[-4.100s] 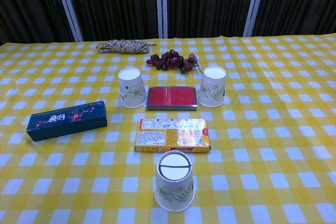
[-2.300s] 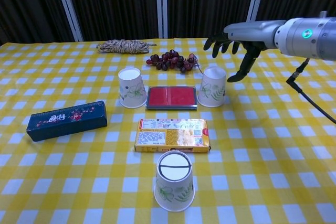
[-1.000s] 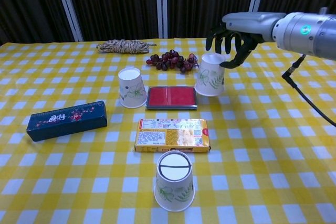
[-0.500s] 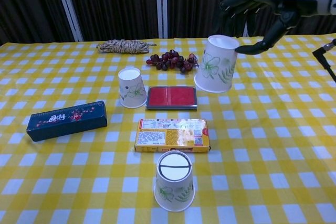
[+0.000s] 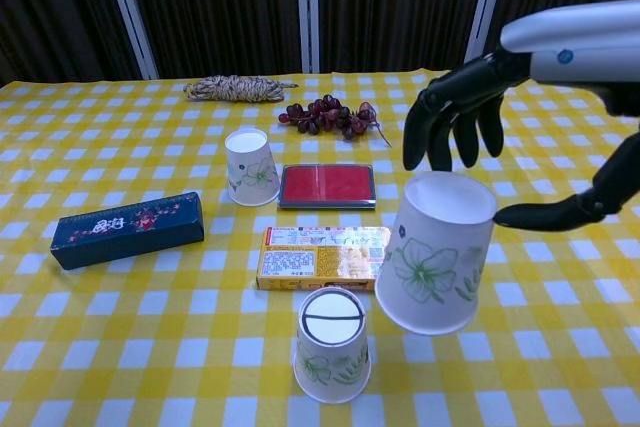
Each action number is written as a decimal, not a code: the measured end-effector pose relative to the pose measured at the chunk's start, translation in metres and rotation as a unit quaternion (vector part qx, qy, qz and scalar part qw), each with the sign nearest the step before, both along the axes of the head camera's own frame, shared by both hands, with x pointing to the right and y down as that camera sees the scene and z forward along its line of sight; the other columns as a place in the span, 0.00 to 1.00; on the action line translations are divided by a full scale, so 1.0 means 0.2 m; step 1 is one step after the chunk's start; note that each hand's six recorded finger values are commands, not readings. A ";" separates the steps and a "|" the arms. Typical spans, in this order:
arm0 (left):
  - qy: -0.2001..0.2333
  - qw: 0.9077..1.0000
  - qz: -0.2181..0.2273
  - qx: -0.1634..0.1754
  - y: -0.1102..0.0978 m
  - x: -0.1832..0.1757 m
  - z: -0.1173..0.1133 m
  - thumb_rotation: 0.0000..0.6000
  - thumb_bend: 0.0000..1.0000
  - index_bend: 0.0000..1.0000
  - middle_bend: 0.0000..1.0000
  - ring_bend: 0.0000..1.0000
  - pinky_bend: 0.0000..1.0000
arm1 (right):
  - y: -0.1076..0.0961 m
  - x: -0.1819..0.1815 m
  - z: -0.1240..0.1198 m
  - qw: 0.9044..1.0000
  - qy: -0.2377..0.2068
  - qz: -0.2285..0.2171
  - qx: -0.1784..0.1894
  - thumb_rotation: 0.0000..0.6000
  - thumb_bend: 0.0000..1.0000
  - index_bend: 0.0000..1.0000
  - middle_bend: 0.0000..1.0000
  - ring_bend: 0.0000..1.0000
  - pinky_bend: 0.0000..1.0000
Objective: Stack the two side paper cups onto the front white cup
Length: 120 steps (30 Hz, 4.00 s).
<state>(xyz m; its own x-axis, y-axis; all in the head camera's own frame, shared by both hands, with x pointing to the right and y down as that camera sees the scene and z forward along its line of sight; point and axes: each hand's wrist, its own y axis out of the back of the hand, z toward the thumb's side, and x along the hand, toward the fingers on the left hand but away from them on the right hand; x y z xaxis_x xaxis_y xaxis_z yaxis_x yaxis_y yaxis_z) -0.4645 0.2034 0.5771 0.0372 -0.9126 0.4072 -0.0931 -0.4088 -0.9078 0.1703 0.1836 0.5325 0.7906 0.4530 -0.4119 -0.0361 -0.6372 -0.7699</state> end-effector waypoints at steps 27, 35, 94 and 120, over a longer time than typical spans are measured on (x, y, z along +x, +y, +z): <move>-0.001 1.000 -0.005 -0.002 -0.01 -0.02 0.00 1.00 0.00 0.00 0.00 0.00 0.00 | 0.09 -0.29 0.12 0.995 -0.005 -0.058 0.080 1.00 0.28 0.36 0.45 0.42 0.45; -0.002 1.000 -0.006 -0.002 -0.01 -0.03 0.00 1.00 0.00 0.00 0.00 0.00 0.00 | 0.10 -0.32 0.14 0.995 -0.003 -0.062 0.081 1.00 0.28 0.36 0.45 0.42 0.45; 0.051 0.972 0.220 -0.064 -0.62 0.87 0.13 1.00 0.00 0.03 0.00 0.07 0.18 | 0.05 1.03 0.15 0.922 0.150 0.322 0.155 1.00 0.00 0.00 0.00 0.00 0.00; 0.056 0.956 0.255 -0.132 -0.83 1.36 0.63 1.00 0.11 0.20 0.17 0.21 0.35 | 0.06 1.08 0.16 0.917 0.174 0.324 0.157 1.00 0.00 0.00 0.00 0.00 0.00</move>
<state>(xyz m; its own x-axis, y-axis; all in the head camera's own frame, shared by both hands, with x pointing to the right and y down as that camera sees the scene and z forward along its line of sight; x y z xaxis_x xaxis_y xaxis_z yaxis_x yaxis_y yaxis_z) -0.1919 0.0372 0.7028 0.5074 -0.6304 0.5875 0.0883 -0.6401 -0.7632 0.3859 0.1955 0.5644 0.1593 0.9203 -0.3573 -0.0063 -0.3610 -0.9325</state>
